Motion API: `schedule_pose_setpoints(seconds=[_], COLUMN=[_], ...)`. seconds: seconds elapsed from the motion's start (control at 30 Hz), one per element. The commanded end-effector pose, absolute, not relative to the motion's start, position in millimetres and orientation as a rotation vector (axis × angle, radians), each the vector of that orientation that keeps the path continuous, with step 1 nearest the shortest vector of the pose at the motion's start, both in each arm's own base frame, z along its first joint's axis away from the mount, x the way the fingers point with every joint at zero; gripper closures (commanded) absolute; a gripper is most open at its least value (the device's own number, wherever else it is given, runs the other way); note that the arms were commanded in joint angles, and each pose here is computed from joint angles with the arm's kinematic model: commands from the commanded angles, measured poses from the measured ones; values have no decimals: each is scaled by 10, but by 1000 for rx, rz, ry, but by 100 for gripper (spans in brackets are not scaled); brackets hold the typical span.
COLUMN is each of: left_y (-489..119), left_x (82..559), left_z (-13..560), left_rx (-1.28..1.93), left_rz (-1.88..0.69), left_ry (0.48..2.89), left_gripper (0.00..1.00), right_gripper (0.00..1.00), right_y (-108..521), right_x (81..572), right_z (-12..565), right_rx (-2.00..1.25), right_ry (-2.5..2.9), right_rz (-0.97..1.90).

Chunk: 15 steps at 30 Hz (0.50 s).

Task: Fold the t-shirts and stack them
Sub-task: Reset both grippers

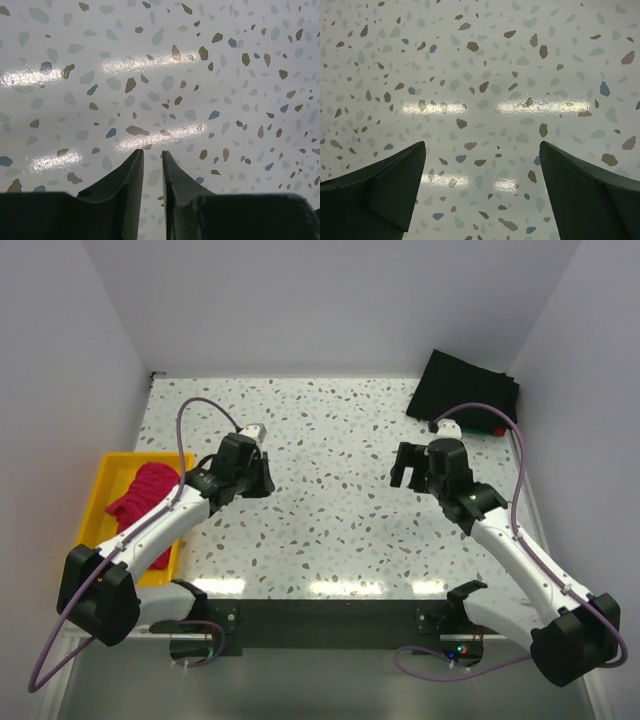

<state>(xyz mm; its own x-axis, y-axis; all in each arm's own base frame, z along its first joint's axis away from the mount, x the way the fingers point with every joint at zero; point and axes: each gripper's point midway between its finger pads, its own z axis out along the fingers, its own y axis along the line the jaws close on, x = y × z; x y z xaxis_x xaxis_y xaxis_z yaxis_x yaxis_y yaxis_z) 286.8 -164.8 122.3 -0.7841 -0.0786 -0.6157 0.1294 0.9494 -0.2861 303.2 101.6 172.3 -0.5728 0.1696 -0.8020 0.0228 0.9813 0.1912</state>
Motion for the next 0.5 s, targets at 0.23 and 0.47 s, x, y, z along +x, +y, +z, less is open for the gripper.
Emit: schedule_pose_setpoints(seconds=[0.23, 0.47], left_y=[-1640, -1635], left_x=[2978, 2986], left_z=[1377, 1421], left_rx=[-56, -58], left_rz=[-462, -465], left_ry=[2321, 2302], left_gripper=[74, 74], right_gripper=[1, 1], right_y=[1197, 1227], right_x=[2828, 2818], right_z=[1556, 1470], right_rx=[110, 114], right_ry=[2257, 2273], right_rz=[338, 355])
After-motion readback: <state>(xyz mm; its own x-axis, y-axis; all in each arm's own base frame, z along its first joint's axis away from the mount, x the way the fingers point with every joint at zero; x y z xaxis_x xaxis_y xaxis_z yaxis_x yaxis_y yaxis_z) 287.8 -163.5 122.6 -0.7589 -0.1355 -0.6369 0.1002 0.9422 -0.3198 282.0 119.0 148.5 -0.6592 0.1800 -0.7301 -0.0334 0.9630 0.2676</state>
